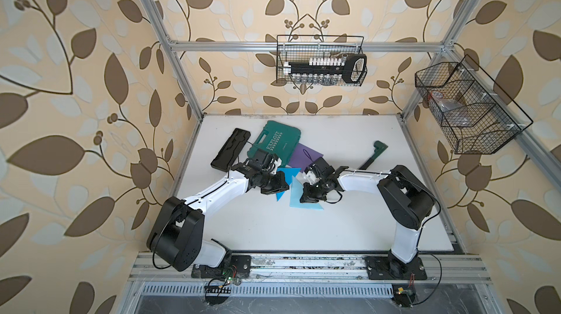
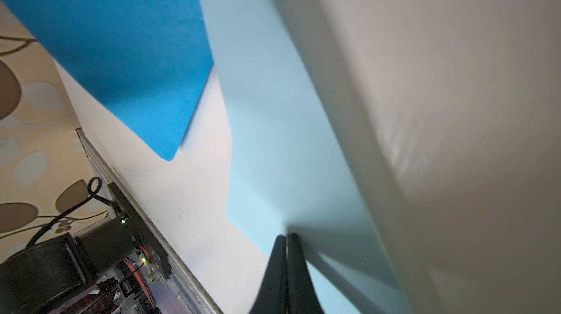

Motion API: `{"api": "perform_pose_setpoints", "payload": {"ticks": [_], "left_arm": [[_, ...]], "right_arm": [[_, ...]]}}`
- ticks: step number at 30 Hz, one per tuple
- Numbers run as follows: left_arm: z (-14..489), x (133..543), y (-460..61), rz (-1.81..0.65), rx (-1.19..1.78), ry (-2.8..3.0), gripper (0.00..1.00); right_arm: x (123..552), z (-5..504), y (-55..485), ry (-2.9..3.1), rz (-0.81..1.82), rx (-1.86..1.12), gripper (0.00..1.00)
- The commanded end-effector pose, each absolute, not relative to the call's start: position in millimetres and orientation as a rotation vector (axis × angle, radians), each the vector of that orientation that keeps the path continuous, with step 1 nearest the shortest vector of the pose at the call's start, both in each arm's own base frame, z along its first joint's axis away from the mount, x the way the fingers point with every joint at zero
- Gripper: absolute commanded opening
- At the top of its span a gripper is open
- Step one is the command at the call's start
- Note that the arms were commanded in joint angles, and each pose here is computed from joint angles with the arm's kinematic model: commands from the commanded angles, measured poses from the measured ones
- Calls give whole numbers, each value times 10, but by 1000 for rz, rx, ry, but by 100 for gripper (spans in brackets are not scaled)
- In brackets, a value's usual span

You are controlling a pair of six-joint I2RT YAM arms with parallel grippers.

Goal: Fold the square paper diagonally
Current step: Move the paper to the center of the board.

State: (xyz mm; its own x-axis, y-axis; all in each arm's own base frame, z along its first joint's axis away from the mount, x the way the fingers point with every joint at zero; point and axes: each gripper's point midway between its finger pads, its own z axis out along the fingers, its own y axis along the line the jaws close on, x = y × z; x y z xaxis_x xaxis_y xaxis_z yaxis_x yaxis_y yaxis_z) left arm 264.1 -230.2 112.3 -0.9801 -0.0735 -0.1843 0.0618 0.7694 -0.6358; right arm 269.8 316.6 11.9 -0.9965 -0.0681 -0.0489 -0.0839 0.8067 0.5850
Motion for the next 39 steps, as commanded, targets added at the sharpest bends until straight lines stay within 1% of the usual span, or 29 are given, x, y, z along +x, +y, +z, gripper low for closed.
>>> {"api": "perform_pose_setpoints", "payload": {"ticks": [1, 6, 12, 18, 21, 27, 31, 34, 37, 39], "left_arm": [[1066, 2703, -2416, -1025, -18, 2751, 8], [759, 2822, -2451, -972, -94, 2829, 0], [499, 2913, -2381, -848, -137, 2880, 0], [281, 2933, -2411, -849, -146, 2907, 0], [196, 2926, -2364, -805, -153, 2925, 0], [88, 2873, -2288, -754, -154, 2958, 0], [29, 2810, -2129, -691, -197, 2978, 0], [18, 2807, -1946, -660, -262, 2972, 0], [15, 2828, -1775, -646, -319, 2972, 0], [17, 2842, -1664, -633, -353, 2975, 0]], "right_arm": [[2767, -16, 3280, 2969, 984, -77, 0], [2795, 23, 3312, 2956, 1005, -82, 0], [2759, 117, 3315, 2927, 1070, -30, 0], [2735, 247, 3257, 2903, 1093, -14, 0], [2789, 353, 3118, 2884, 1087, 22, 0], [3062, 539, 2713, 2839, 1061, 86, 0], [3326, 585, 2551, 2807, 1039, 86, 1], [3545, 584, 2516, 2787, 1021, 64, 1], [3767, 571, 2534, 2772, 997, 31, 4], [3901, 540, 2559, 2762, 971, 12, 5]]}}
